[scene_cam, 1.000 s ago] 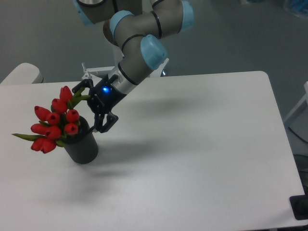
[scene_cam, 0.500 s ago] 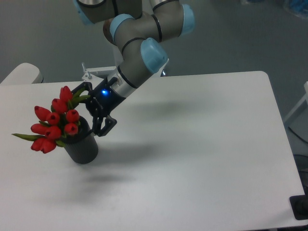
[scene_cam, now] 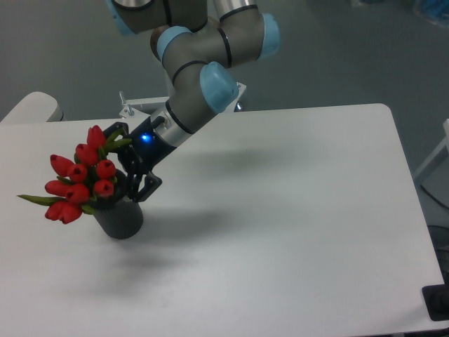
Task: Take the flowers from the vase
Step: 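Close the gripper on the tulip stems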
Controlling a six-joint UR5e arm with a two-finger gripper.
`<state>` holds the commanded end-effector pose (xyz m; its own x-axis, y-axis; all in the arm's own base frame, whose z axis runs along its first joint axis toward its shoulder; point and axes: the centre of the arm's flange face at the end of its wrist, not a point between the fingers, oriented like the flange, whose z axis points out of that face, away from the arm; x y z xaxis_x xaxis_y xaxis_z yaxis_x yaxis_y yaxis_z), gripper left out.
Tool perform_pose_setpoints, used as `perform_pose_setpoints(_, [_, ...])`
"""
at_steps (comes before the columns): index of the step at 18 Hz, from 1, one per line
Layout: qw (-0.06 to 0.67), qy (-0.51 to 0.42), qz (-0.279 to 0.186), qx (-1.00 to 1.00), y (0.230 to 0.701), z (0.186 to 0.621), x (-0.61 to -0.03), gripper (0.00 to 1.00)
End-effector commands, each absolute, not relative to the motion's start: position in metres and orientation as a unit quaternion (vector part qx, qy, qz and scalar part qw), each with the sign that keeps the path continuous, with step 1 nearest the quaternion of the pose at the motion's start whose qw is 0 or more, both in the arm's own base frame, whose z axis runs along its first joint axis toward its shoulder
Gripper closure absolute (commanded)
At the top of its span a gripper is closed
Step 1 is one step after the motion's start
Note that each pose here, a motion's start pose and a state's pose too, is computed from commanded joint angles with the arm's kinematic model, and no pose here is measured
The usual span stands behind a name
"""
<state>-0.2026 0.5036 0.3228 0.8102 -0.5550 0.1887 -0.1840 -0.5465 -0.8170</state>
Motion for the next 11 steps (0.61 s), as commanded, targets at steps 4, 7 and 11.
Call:
perform_pose_setpoints(4, [0.425,0.218,-0.222,-0.85,0.5054,0.3225,-0.2006,0.0])
perform_pose_setpoints(7, [0.429,0.22,-0.218,-0.849,0.5059,0.324,-0.201,0.06])
perform_pose_setpoints(11, [0.433,0.222,-0.212,-0.848,0.5065,0.3279,-0.2048,0.43])
